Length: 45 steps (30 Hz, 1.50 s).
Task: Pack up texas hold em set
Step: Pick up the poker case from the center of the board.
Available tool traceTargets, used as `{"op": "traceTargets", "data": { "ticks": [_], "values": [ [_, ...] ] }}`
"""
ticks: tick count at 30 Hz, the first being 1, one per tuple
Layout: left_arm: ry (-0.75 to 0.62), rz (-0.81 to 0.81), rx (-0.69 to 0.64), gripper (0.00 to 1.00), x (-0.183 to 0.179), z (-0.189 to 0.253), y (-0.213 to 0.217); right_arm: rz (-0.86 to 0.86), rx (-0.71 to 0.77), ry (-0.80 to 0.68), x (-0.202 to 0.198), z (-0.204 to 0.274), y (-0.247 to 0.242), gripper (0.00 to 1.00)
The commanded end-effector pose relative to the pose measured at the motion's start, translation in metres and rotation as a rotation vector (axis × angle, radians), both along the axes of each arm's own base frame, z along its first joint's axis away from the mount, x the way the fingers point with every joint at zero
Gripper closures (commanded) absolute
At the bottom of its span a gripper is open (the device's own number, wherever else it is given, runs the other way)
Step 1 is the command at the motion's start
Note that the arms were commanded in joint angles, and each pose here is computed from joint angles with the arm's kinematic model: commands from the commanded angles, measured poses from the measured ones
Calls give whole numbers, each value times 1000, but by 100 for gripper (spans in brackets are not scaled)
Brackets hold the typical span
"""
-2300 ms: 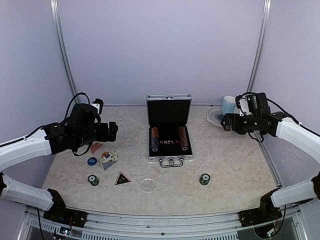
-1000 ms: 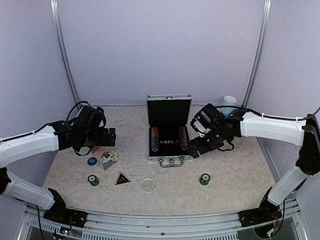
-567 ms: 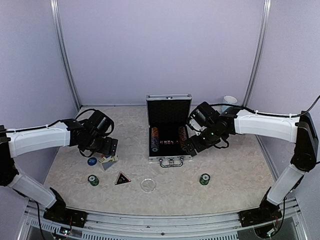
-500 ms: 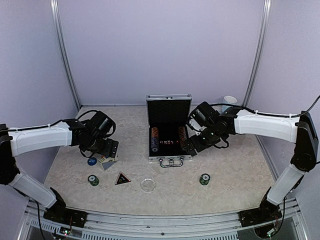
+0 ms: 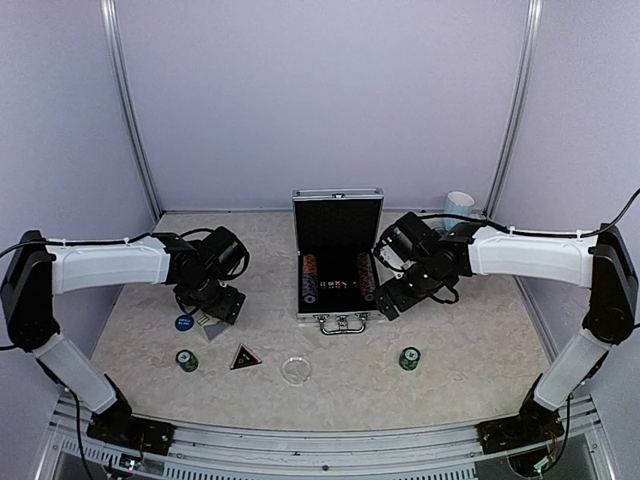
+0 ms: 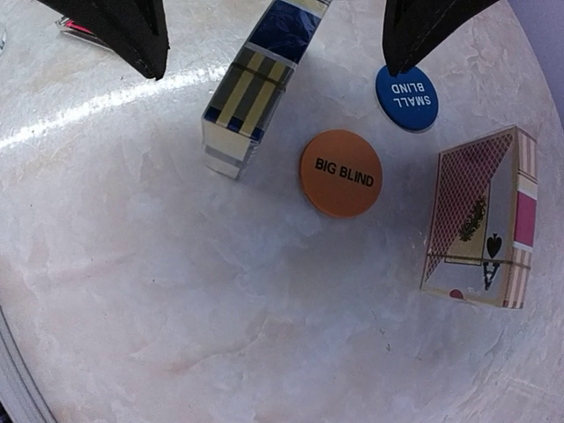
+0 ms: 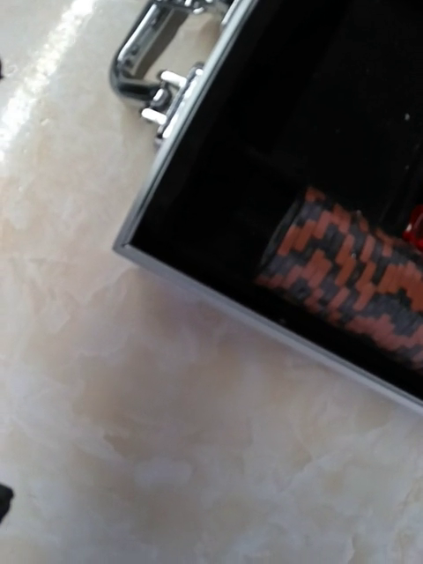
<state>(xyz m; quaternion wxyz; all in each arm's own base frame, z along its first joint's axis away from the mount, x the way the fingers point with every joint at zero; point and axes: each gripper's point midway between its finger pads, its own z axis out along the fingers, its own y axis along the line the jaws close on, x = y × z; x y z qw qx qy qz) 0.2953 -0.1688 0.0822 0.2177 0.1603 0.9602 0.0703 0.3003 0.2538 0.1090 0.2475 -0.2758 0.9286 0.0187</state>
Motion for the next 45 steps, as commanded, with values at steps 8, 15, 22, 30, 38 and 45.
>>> {"op": "traceTargets", "data": {
  "ticks": [8, 15, 22, 30, 38, 45],
  "values": [
    [76, -30, -4, 31, 1, -12, -1, 6, 4, -50, -2, 13, -5, 1],
    [110, -32, -19, 43, -4, -23, -1, -2, 6, -54, -3, 15, -7, 1],
    [115, -14, -22, 52, -3, -25, 5, -5, 7, -63, -2, 20, -7, 1],
    [120, -2, -22, 61, -2, -27, 8, -5, 7, -62, -2, 19, -7, 1],
    [128, -9, -33, 78, -2, -27, 5, -2, 4, -62, -2, 18, -7, 1],
    [111, -11, -54, 83, 3, -16, -1, -3, -2, -71, -1, 19, -8, 1]
  ]
}}
